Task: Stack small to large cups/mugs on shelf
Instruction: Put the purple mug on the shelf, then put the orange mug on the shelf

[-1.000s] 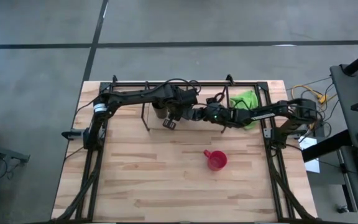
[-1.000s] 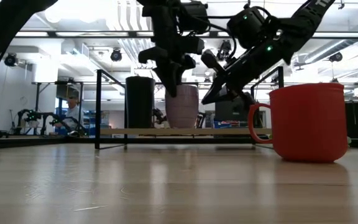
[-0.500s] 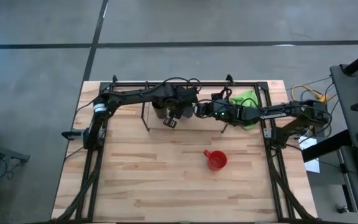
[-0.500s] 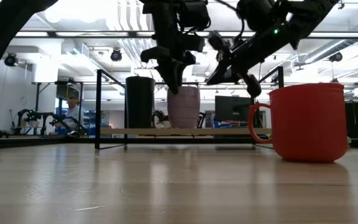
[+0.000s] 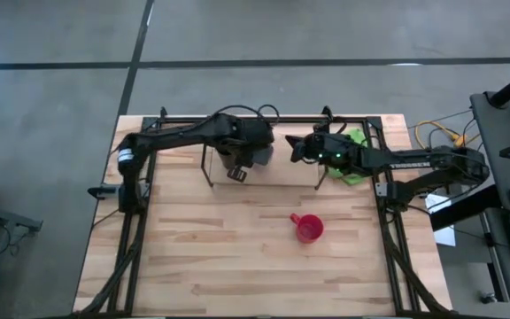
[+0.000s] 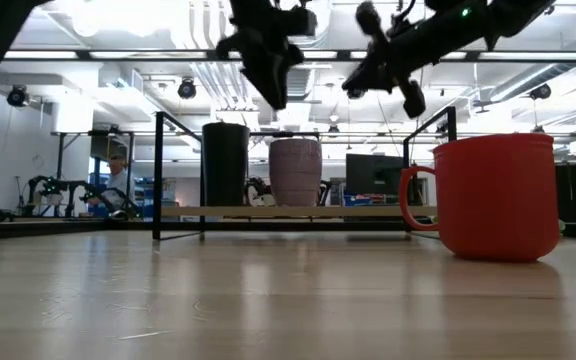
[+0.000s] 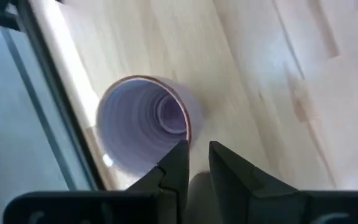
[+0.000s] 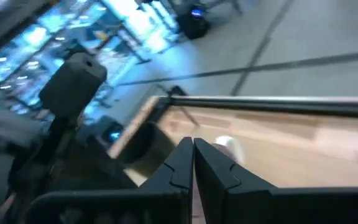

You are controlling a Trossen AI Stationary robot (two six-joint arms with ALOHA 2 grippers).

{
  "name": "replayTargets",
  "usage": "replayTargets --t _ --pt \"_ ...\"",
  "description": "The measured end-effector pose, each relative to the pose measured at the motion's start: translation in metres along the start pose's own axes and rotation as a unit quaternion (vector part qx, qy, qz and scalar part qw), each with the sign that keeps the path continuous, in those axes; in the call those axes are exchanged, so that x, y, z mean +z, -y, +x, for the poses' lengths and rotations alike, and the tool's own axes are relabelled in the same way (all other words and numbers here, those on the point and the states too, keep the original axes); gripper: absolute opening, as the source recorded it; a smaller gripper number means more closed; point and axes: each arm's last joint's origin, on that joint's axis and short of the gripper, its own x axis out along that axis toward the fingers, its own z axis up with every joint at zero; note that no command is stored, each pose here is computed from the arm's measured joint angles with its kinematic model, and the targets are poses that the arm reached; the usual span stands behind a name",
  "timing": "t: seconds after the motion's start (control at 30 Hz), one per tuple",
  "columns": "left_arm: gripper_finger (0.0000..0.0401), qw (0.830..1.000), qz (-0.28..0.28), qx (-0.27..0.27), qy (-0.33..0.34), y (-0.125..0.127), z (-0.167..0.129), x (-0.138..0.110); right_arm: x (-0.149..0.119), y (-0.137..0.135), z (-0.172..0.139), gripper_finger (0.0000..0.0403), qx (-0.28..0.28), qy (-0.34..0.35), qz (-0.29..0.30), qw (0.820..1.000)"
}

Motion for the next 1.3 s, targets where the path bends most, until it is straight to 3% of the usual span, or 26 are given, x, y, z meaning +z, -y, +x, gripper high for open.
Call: replayTargets --t 0.3,0.43,0.6,0.9,1.07,1.3 --pt "0.0048 0.993 -0.074 0.052 0.071 0.004 -0.073 -0.02 0.021 -0.014 -0.027 0.0009 0.126 -0.033 -0.022 0.991" --pt "0.0048 0.988 -0.097 0.08 0.095 0.006 -0.096 -0.028 0.026 -0.016 -0.035 0.0009 0.148 -0.034 -0.027 0.988" --pt "0.0048 0.983 -0.122 0.087 0.102 0.006 -0.104 -0.032 0.025 -0.014 -0.038 0.0009 0.154 -0.061 -0.032 0.986" --pt "0.0048 0.981 -0.127 0.124 0.075 0.005 -0.106 -0.035 0.018 -0.014 -0.033 0.0009 0.174 -0.113 0.016 0.978" --pt "0.0048 0.978 -0.132 0.138 0.087 0.007 -0.118 -0.041 0.022 -0.018 -0.036 0.0009 0.192 -0.097 0.032 0.976" --pt "0.0048 0.974 -0.136 0.148 0.105 0.009 -0.134 -0.049 0.039 -0.029 -0.045 0.0009 0.258 -0.031 0.051 0.964"
